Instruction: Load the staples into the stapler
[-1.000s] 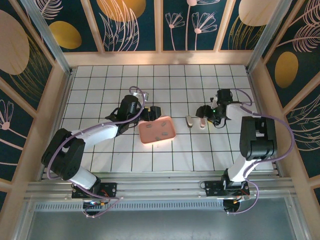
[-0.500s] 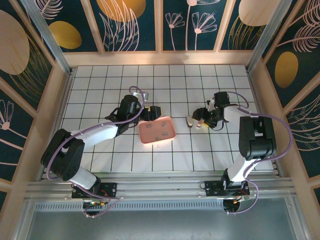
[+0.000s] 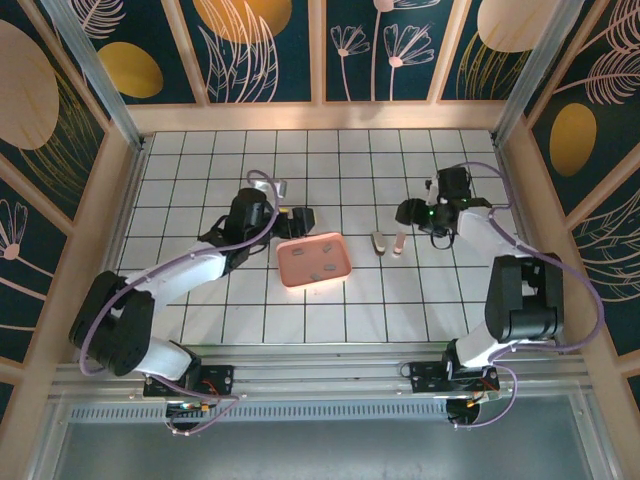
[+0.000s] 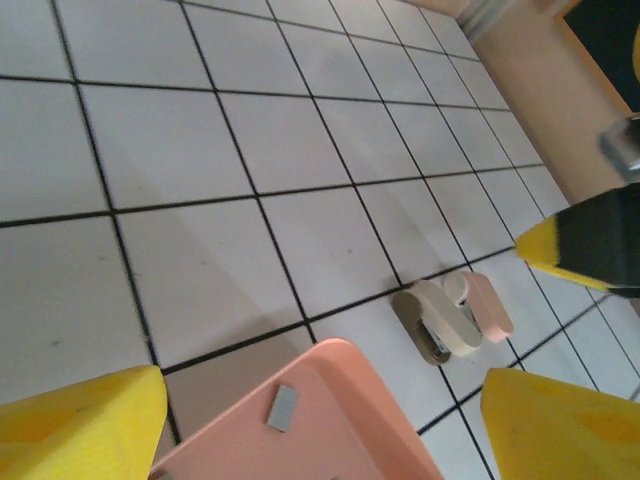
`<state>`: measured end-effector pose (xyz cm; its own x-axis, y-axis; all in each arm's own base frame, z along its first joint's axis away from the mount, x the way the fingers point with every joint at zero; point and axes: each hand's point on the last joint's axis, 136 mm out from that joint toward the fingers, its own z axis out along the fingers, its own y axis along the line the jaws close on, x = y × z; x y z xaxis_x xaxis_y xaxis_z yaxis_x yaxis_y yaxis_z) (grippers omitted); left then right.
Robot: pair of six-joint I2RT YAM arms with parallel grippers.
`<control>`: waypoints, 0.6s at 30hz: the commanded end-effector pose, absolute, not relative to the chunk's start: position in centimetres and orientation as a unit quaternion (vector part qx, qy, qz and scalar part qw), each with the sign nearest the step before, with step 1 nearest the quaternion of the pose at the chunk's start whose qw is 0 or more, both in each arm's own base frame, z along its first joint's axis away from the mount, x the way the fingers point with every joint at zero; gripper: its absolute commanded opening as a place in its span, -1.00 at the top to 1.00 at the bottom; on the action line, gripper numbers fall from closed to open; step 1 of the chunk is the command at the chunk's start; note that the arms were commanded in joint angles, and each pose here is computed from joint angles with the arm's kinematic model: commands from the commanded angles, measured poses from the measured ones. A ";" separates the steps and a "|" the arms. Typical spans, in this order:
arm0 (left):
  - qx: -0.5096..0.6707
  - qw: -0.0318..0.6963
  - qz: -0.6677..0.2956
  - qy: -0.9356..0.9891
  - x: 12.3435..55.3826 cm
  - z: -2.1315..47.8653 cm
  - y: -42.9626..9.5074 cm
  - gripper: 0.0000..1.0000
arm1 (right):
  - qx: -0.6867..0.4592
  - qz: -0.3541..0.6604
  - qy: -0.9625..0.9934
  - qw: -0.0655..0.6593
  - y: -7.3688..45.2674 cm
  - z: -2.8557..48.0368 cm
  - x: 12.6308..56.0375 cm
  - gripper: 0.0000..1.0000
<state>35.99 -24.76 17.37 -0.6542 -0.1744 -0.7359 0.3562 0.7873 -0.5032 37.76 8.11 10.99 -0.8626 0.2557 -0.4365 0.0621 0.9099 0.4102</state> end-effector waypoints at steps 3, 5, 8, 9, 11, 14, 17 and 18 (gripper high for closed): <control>-0.014 0.493 -0.245 0.835 37.0 20.5 -18.0 -0.84 | 0.074 0.165 0.912 0.369 5.4 16.9 40.3 -0.38; -0.046 0.523 -0.215 0.824 36.9 21.7 -15.4 -0.97 | 0.070 0.161 0.900 0.399 5.0 18.3 40.7 -0.38; -0.083 0.573 -0.165 0.799 36.3 23.8 -11.9 -0.98 | 0.065 0.148 0.880 0.447 4.2 20.4 41.2 -0.42; -0.099 0.591 -0.145 0.788 35.9 24.6 -10.5 -0.98 | 0.066 0.144 0.873 0.462 3.9 21.1 41.2 -0.53; -0.121 0.620 -0.110 0.767 35.2 25.9 -8.4 -0.98 | 0.063 0.137 0.858 0.492 3.5 22.4 41.4 -0.98; -0.151 0.657 -0.054 0.737 33.9 27.4 -5.3 -0.98 | 0.061 0.119 0.834 0.535 2.6 24.0 41.3 -0.98; -0.173 0.679 -0.005 0.713 32.8 27.8 -2.8 -0.98 | 0.055 0.097 0.810 0.577 1.8 25.2 40.9 -0.98; -0.178 0.684 0.010 0.707 32.4 27.7 -2.2 -0.98 | 0.054 0.086 0.801 0.589 1.4 25.2 40.6 -0.98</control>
